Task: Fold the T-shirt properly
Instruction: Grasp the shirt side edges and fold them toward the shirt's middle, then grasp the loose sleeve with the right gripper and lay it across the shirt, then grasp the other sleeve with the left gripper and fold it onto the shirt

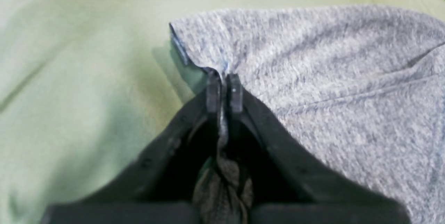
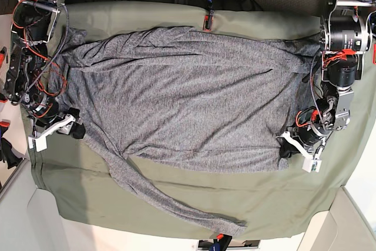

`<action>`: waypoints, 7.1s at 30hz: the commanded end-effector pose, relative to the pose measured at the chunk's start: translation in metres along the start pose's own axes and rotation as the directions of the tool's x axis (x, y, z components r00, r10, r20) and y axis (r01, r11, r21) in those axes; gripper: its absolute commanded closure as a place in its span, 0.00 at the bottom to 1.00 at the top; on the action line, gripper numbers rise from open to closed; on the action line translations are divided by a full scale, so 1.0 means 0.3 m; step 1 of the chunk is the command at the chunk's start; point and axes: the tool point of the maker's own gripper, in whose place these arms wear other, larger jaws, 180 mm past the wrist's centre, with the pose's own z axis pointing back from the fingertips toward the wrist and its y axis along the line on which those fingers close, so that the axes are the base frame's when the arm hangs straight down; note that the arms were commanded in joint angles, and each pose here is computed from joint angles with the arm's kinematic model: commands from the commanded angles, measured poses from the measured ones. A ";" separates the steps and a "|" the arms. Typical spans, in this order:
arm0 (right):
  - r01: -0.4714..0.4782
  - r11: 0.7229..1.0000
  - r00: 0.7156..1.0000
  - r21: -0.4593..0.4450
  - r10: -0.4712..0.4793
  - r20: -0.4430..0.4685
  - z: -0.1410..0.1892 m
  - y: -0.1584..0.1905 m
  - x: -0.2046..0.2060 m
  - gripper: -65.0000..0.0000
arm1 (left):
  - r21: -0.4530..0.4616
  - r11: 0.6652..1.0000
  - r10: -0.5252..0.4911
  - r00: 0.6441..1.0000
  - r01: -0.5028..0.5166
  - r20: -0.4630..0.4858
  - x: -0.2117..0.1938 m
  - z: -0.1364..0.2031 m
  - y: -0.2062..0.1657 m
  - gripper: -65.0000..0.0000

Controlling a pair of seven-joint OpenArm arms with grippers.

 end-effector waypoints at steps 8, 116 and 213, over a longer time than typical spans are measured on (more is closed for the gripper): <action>-0.025 1.000 0.999 0.013 0.025 0.034 0.000 0.013 0.049 0.47 | 0.000 1.000 -0.008 0.998 0.008 0.064 0.099 0.002 0.011 1.00; -0.542 0.822 0.837 -0.175 0.546 -0.031 -0.189 0.247 0.063 0.38 | -0.098 0.934 -0.325 0.932 0.343 0.163 -0.059 0.592 -0.112 0.62; -0.365 0.904 0.928 0.223 0.373 0.004 -0.309 0.937 -0.152 1.00 | -0.167 0.925 -0.285 0.913 0.342 0.293 0.075 0.614 -0.284 0.62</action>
